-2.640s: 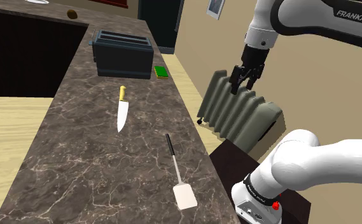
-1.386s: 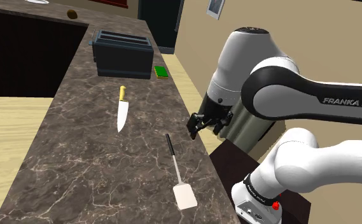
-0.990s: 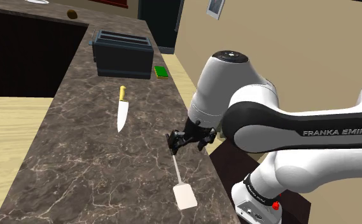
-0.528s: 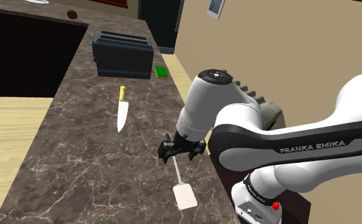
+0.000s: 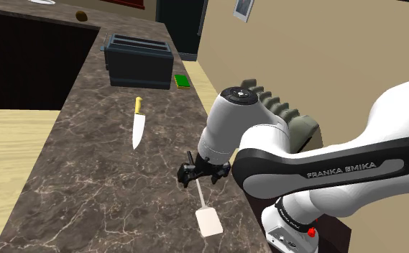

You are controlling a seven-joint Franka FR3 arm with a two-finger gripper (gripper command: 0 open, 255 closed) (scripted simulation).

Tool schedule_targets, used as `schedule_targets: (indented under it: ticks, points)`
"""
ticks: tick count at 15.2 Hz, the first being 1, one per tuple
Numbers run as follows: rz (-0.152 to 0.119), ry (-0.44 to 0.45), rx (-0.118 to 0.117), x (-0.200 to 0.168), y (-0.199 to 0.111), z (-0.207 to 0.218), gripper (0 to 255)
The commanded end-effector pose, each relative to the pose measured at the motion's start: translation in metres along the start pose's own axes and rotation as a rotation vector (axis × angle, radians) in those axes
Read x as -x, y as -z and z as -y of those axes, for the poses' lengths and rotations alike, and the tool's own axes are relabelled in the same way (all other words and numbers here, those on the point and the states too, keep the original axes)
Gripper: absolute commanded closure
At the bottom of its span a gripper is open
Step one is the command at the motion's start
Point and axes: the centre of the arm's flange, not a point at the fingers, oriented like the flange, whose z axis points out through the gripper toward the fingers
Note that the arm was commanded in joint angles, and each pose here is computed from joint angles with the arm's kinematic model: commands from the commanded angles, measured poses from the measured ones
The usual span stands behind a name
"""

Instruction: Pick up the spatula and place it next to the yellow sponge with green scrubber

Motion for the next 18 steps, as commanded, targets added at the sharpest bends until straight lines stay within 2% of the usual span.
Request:
schedule_targets:
  ticks: [1,2,3,12,18]
  points:
    - [0.000,0.000,0.000,0.000,0.000,0.000,0]
    - [0.000,0.000,0.000,0.000,0.000,0.000,0]
    - [0.000,0.000,0.000,0.000,0.000,0.000,255]
    - [0.000,0.000,0.000,0.000,0.000,0.000,255]
    - [0.000,0.000,0.000,-0.002,0.031,0.000,255]
